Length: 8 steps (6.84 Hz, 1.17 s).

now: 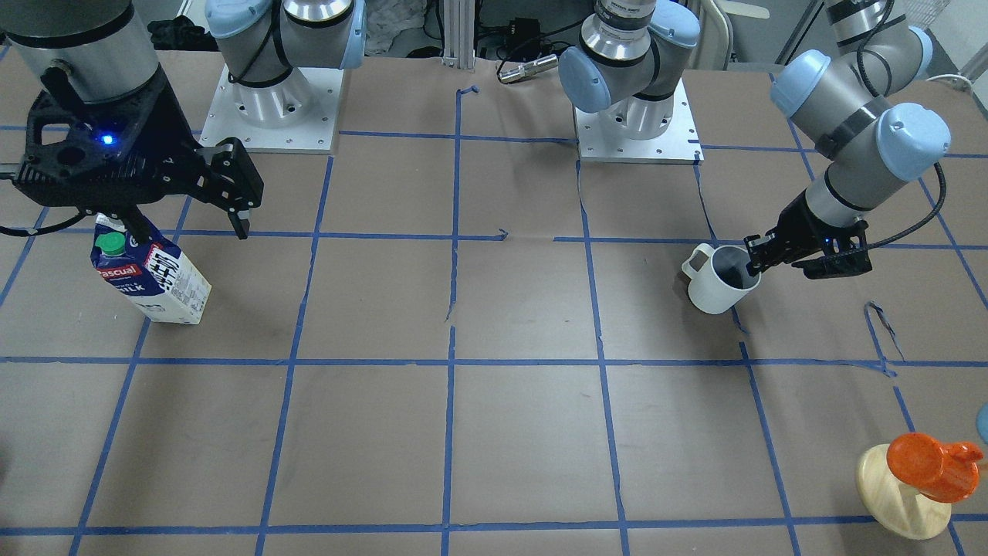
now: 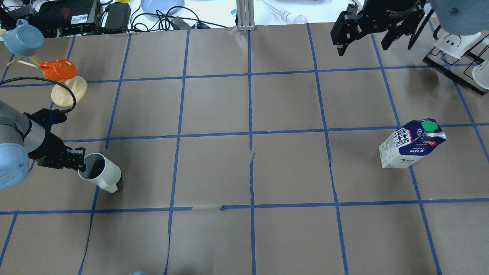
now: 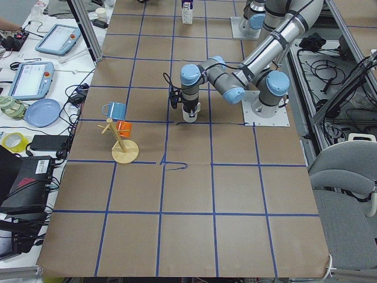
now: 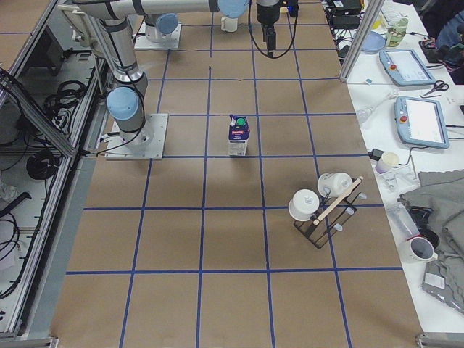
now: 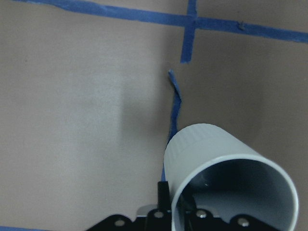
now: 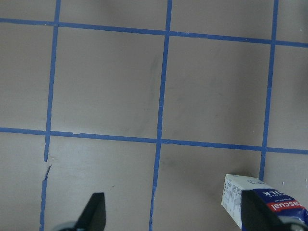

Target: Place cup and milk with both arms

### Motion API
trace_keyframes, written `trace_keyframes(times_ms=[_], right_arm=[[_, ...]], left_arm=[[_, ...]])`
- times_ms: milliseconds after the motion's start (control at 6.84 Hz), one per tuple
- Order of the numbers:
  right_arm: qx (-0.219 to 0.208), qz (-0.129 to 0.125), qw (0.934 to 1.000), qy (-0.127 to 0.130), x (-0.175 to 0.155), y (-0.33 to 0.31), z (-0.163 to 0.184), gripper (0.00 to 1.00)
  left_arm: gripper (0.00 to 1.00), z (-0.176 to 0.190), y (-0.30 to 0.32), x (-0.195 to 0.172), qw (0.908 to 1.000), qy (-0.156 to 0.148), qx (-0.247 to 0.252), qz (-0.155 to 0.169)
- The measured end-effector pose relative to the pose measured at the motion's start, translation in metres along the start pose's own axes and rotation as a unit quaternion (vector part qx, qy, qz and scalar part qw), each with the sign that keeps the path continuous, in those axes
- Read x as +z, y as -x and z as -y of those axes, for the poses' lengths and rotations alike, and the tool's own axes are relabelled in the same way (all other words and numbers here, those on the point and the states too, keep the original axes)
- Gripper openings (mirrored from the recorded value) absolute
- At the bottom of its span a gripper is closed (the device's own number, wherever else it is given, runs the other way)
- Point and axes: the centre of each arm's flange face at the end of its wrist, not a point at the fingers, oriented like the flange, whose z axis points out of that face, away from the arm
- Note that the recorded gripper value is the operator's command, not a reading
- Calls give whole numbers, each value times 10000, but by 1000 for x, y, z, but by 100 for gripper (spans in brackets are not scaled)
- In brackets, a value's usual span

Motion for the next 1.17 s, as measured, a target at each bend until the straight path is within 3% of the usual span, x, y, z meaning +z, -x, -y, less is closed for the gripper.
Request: trace_keyframes(times_ms=[292, 585, 1169], right_arm=[[-2, 0, 10000, -5, 0, 0, 0, 100], [8, -7, 10000, -9, 0, -1, 0, 100], [6, -11, 10000, -19, 0, -1, 0, 100]], left_arm=[[0, 11, -30, -28, 9995, -292, -10, 128], [0, 31, -119, -54, 9979, -539, -293, 228], [0, 55, -298, -50, 9887, -952, -1155, -119]])
